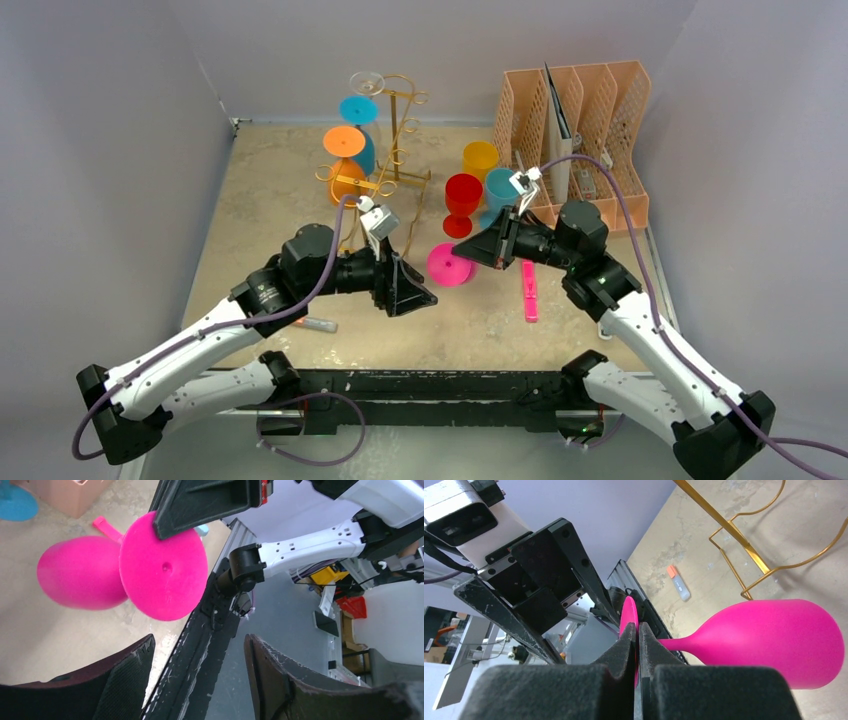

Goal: Take the wine glass off the wine glass rack
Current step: Place the wine glass at the center of the board.

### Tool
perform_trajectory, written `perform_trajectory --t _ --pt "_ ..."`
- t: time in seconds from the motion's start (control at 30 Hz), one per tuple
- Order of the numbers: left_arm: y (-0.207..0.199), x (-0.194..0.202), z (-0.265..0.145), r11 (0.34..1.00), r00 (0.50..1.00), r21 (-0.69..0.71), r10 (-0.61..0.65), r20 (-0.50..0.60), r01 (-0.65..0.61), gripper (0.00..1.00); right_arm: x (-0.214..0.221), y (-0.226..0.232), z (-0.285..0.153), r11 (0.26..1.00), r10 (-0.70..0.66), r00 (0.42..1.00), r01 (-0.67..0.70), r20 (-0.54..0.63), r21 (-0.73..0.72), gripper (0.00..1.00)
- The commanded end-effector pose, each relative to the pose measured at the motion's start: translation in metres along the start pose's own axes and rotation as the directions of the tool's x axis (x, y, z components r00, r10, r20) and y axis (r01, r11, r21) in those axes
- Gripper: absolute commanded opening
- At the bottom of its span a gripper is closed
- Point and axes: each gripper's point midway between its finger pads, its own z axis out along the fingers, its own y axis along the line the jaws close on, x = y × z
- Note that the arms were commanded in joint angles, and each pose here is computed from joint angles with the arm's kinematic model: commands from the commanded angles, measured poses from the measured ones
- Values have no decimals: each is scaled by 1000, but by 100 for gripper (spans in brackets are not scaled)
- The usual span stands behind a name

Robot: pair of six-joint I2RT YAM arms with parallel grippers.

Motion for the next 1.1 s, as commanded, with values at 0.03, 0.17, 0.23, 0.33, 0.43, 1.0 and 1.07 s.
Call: perform_trajectory --t 0.03,0.17,0.23,0.33,0.43,1.0,1.07 --pt "-14 -23 6 997 995 74 -20 100 12 60 -4 25 2 991 -20 1000 20 -1 -136 0" --pt "-7 -27 7 998 988 45 -50 144 43 52 -7 36 2 981 -19 1000 22 15 -195 0" --pt "-3 -26 6 998 985 25 -65 158 62 52 -7 35 1 981 -23 1000 27 20 -192 0" --pt "4 -23 4 996 984 -11 -86 159 89 52 -6 32 1 983 -28 999 30 16 -183 0" --pt "9 -23 3 994 981 -39 -95 168 103 55 -4 31 1 983 -30 999 32 15 -180 0" --pt "-14 -38 9 994 976 91 -75 205 57 15 2 37 1 972 -18 1000 14 -16 -235 0" --pt "-15 -38 5 995 975 91 -62 214 43 6 2 37 1 972 -18 1000 14 -17 -237 0"
